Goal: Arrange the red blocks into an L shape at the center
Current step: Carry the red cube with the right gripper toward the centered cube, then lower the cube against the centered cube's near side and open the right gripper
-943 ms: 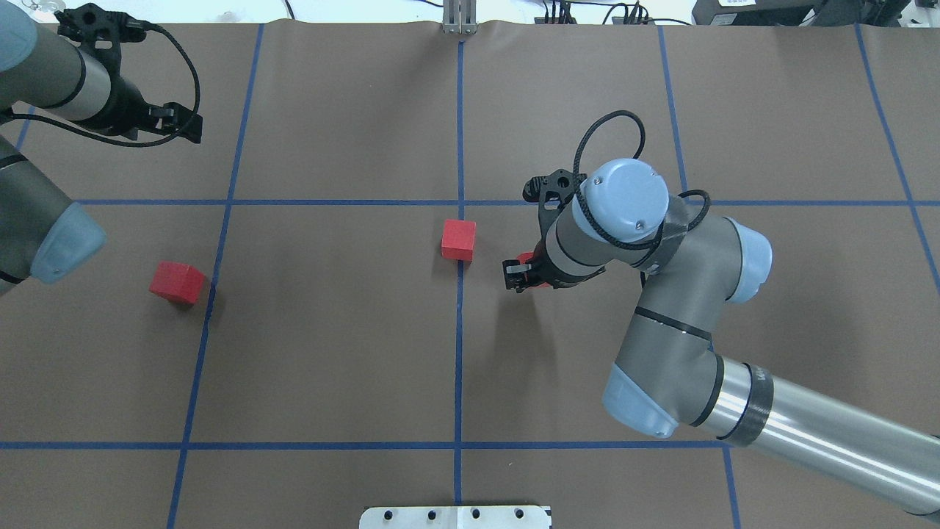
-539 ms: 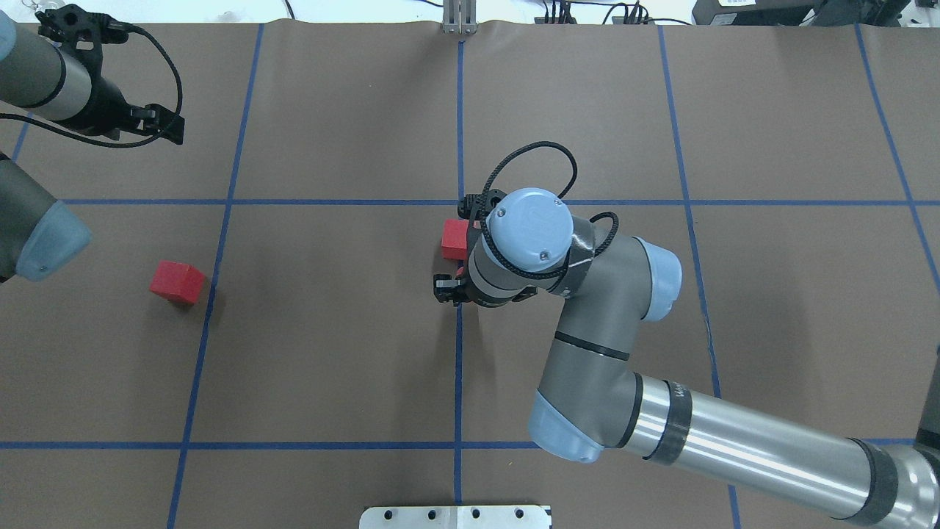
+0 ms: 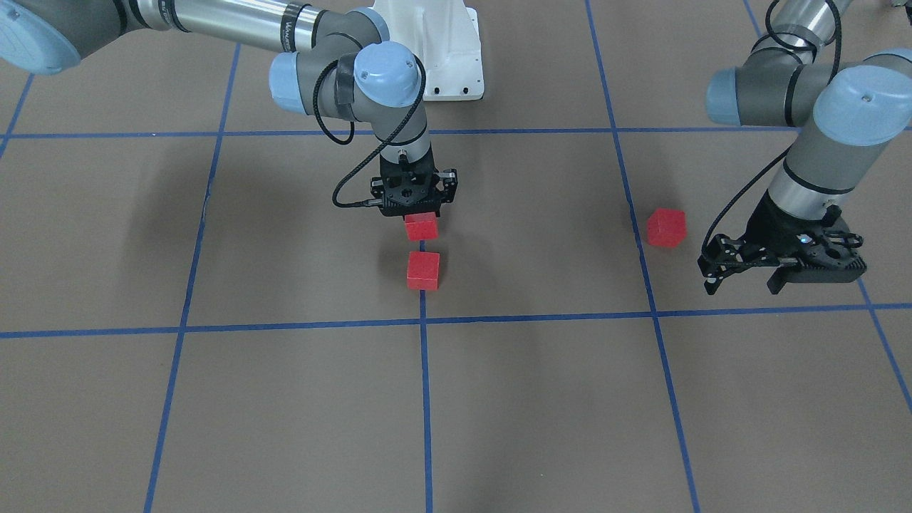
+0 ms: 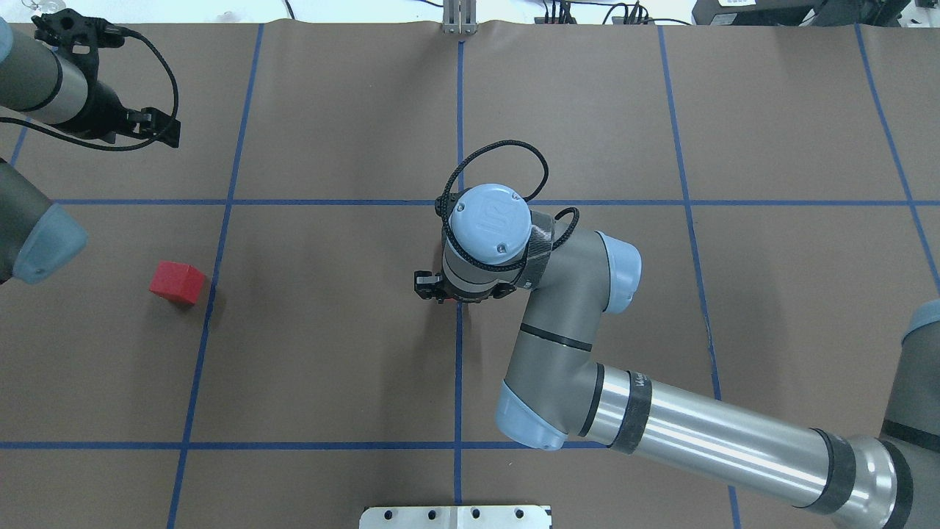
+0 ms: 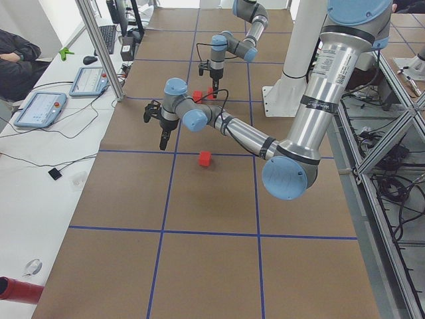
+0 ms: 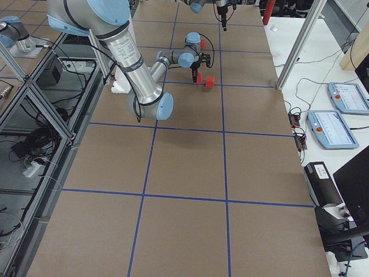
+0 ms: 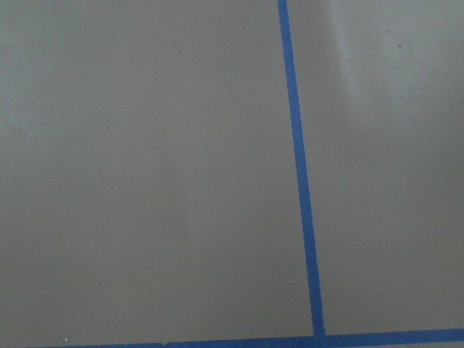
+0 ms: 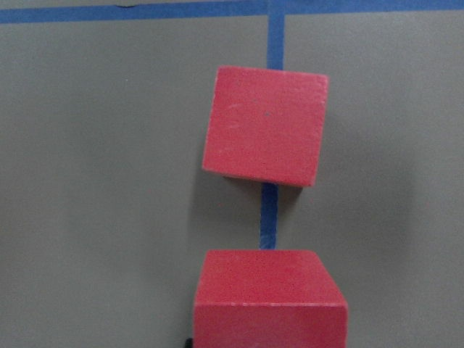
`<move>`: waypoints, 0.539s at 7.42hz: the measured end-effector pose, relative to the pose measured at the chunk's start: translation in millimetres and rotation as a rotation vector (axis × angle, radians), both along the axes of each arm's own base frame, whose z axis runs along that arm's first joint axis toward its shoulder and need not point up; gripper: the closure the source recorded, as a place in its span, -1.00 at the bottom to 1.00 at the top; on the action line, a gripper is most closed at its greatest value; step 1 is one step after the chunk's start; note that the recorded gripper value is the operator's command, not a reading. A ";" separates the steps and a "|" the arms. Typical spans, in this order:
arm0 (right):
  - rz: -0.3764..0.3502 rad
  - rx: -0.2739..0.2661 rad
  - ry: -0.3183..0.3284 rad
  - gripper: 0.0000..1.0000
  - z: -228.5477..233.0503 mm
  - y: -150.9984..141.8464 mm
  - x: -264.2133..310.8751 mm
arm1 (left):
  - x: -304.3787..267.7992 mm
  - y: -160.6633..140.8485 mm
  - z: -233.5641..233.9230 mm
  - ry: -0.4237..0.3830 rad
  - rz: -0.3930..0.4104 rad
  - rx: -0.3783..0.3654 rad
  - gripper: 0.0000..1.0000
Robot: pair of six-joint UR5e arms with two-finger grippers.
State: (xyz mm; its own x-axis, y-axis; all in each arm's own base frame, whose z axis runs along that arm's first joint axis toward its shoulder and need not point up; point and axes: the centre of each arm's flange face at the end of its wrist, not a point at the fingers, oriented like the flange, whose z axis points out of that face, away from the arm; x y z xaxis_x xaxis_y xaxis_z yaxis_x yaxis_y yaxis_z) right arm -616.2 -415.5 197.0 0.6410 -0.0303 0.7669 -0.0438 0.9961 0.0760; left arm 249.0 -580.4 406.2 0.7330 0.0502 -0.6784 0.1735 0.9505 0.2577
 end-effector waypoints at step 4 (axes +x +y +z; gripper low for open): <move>0.029 0.031 0.036 1.00 -3.2 -19.3 -11.4 | 0.0 0.0 0.5 -0.001 0.000 -0.001 -0.99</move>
